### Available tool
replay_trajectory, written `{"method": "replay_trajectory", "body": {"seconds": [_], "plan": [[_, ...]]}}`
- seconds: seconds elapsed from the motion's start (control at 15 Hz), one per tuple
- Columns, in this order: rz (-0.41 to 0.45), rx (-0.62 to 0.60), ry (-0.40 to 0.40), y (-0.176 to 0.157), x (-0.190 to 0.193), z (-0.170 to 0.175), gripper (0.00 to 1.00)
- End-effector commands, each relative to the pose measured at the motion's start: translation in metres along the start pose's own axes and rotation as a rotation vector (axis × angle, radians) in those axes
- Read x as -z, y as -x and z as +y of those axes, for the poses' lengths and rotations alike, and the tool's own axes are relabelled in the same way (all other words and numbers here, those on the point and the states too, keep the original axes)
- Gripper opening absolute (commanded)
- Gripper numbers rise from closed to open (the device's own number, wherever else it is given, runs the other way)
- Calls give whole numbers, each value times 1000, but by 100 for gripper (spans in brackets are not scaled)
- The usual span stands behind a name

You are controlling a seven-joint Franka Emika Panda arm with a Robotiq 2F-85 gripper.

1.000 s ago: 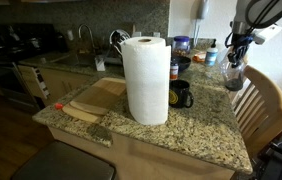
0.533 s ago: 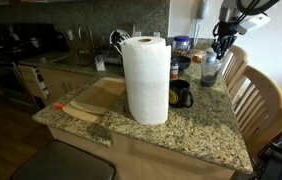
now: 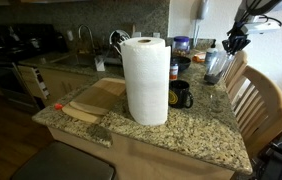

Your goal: Remove the cup from the bowl and place it on the counter

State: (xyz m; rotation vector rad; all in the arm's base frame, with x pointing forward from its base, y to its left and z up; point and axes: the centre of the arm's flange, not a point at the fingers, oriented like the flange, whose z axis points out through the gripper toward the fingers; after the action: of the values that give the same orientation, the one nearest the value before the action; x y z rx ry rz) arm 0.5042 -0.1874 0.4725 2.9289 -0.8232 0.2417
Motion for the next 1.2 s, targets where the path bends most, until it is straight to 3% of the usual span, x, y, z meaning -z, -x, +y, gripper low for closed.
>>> {"method": "replay_trajectory", "body": {"seconds": [0.0, 0.4, 0.8, 0.87, 0.93, 1.0, 1.07, 1.13], "plan": [[-7, -74, -22, -9, -19, -53, 4], [21, -97, -37, 0, -23, -115, 4], [172, -200, 43, 1, 10, -124, 4], [184, -217, 44, 1, 18, -124, 16], [196, -235, 47, 0, 22, -124, 41], [212, -250, 48, 0, 28, -125, 41], [183, -225, 37, -4, 18, -122, 21], [195, -237, 36, -4, 23, -122, 26]]}}
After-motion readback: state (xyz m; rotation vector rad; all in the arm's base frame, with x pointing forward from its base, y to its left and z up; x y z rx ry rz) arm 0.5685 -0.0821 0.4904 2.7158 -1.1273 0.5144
